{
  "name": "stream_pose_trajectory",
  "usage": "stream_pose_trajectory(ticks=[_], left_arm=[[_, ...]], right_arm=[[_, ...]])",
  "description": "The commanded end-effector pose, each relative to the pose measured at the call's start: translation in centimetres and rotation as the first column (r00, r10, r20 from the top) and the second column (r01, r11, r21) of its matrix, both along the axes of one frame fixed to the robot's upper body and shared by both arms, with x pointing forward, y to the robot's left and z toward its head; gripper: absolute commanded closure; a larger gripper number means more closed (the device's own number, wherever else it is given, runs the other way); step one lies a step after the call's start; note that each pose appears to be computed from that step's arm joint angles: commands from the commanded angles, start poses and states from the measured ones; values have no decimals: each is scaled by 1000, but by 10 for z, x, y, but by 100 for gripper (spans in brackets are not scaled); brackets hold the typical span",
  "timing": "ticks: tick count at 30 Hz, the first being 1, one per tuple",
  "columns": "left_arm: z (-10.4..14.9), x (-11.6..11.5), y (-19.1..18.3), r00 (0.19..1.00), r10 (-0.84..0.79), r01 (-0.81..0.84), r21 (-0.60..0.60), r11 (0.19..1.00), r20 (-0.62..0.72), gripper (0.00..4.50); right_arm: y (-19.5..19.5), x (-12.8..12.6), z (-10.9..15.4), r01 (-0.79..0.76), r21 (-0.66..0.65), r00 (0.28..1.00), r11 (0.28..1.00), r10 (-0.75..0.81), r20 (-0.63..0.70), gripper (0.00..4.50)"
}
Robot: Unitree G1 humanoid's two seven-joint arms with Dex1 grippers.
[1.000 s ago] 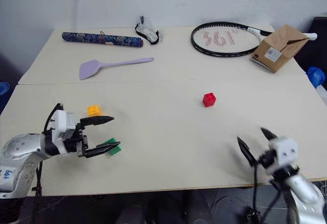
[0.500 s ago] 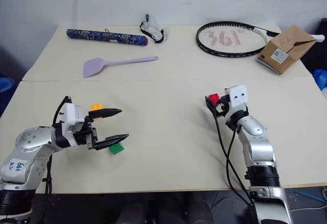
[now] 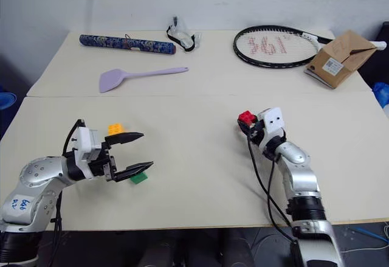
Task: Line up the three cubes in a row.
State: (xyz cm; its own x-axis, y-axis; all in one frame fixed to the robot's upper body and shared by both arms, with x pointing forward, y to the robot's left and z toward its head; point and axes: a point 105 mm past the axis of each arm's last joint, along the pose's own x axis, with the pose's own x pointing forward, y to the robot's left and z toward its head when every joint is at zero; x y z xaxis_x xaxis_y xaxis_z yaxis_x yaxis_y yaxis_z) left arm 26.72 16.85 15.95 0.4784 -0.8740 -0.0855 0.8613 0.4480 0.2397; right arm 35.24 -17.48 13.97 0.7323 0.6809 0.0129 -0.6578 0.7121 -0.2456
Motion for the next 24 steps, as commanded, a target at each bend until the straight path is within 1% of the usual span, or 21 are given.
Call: stream_pose_trajectory(ticks=[1,2,4,6,9,12,15,19,21,24], left_arm=[[5,-2,-3,999,-32,31,14,999,31,0],[5,-2,-3,999,-35,34,15,999,30,0],[5,-2,-3,999,-45,44,17,999,26,0],[4,-5,-4,997,-71,70,19,997,16,0],[2,-10,-6,994,-108,108,21,994,7,0],[4,-12,-7,991,-136,136,31,990,17,0],[5,-14,-8,986,-163,162,37,986,35,0],[4,-16,-8,981,-190,188,54,981,32,0],[4,-16,-7,981,-193,191,60,980,28,0],[7,-15,-1,985,-165,162,66,985,44,0]], right_arm=[[23,-48,11,-415,-143,908,899,420,4,299],[24,-57,5,-495,-179,868,850,494,-52,299],[24,-68,-6,-589,-226,808,776,572,-140,299],[22,-71,-13,-625,-254,780,738,605,-161,299],[22,-68,-18,-643,-249,765,724,623,-164,299],[21,-57,-33,-657,-237,754,716,630,-187,299],[21,-51,-41,-666,-239,746,707,637,-193,299],[24,-40,-41,-663,-227,749,714,632,-200,299],[27,-37,-39,-667,-222,745,712,639,-189,228],[25,-35,-31,-666,-249,744,703,648,-163,145]])
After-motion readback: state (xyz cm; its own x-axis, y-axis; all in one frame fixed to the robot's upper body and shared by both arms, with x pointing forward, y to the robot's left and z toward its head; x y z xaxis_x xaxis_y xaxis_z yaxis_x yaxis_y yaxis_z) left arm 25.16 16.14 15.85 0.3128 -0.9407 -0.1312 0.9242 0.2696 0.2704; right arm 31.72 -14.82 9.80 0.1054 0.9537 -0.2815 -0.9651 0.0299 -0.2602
